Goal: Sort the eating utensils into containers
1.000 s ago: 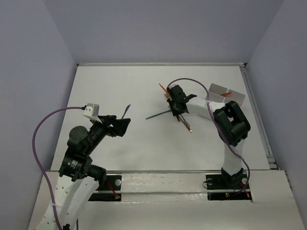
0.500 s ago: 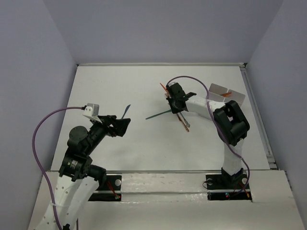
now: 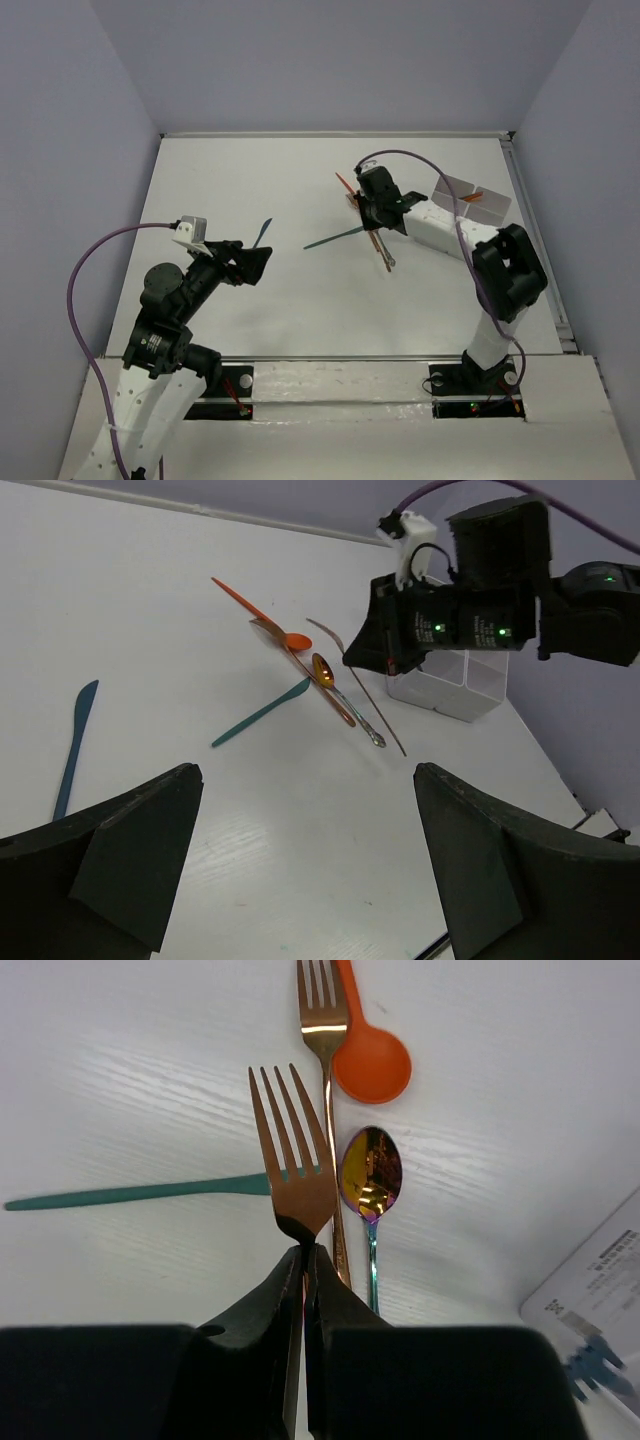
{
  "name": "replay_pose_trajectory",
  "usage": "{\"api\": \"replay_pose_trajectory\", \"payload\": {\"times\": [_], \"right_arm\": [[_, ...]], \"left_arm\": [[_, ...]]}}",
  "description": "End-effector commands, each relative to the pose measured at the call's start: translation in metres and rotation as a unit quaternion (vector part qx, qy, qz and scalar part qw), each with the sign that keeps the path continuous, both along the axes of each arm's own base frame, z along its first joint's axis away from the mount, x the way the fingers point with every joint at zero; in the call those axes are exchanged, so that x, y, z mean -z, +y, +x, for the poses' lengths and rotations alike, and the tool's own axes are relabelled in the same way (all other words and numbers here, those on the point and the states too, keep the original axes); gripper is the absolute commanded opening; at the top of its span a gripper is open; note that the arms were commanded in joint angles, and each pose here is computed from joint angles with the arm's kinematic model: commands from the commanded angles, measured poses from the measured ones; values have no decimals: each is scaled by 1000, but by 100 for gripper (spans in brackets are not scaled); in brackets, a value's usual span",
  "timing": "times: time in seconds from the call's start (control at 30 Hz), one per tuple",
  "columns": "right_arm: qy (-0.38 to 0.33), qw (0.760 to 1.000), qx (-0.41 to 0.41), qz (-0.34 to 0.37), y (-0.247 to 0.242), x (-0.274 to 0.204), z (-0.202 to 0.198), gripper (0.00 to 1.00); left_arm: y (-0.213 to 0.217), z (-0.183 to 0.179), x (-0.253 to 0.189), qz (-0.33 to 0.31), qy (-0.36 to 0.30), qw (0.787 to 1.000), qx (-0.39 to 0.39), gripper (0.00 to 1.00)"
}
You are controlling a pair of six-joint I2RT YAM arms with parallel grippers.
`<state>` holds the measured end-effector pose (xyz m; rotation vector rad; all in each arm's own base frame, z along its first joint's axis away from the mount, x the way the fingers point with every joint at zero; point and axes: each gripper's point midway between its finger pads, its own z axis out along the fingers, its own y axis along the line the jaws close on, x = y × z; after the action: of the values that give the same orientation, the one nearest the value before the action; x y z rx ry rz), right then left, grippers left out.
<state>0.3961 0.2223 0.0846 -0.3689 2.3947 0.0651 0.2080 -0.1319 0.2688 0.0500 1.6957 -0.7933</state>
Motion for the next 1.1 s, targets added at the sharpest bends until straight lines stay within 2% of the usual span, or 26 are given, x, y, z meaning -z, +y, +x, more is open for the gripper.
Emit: {"api": "replay_pose_trajectory", "payload": {"times": [0.0,0.2,0.43,0.5,0.57,0.6,0.7,0.83,0.9,1.07], "right_arm": [[-113,991,19,74,6,-75,14,7],[-216,968,85,99,-26,-130,10,7],[-344,914,175,124,-81,-199,5,7],[-367,900,219,89,-111,-198,5,7],[-408,870,260,92,-136,-209,7,7],[-410,869,264,87,-139,-210,6,7],[-445,838,303,92,-165,-214,9,7],[-478,819,315,43,-186,-206,6,7],[-502,804,316,45,-188,-215,7,7],[-522,790,322,26,-194,-213,11,7]], "left_arm": [[-1,-2,-26,-11,-41,999,7,99],[-1,-2,-26,-12,-42,999,7,99],[-1,-3,-27,-12,-44,999,7,99],[-1,-3,-27,-13,-45,999,7,99],[-1,-3,-27,-12,-44,999,8,99],[-1,-3,-27,-13,-44,999,8,99],[-1,-3,-27,-13,-43,999,7,99],[-2,-2,-26,-12,-41,999,8,99],[-2,-2,-25,-10,-40,999,8,99],[-2,-1,-24,-10,-38,999,7,99]]}}
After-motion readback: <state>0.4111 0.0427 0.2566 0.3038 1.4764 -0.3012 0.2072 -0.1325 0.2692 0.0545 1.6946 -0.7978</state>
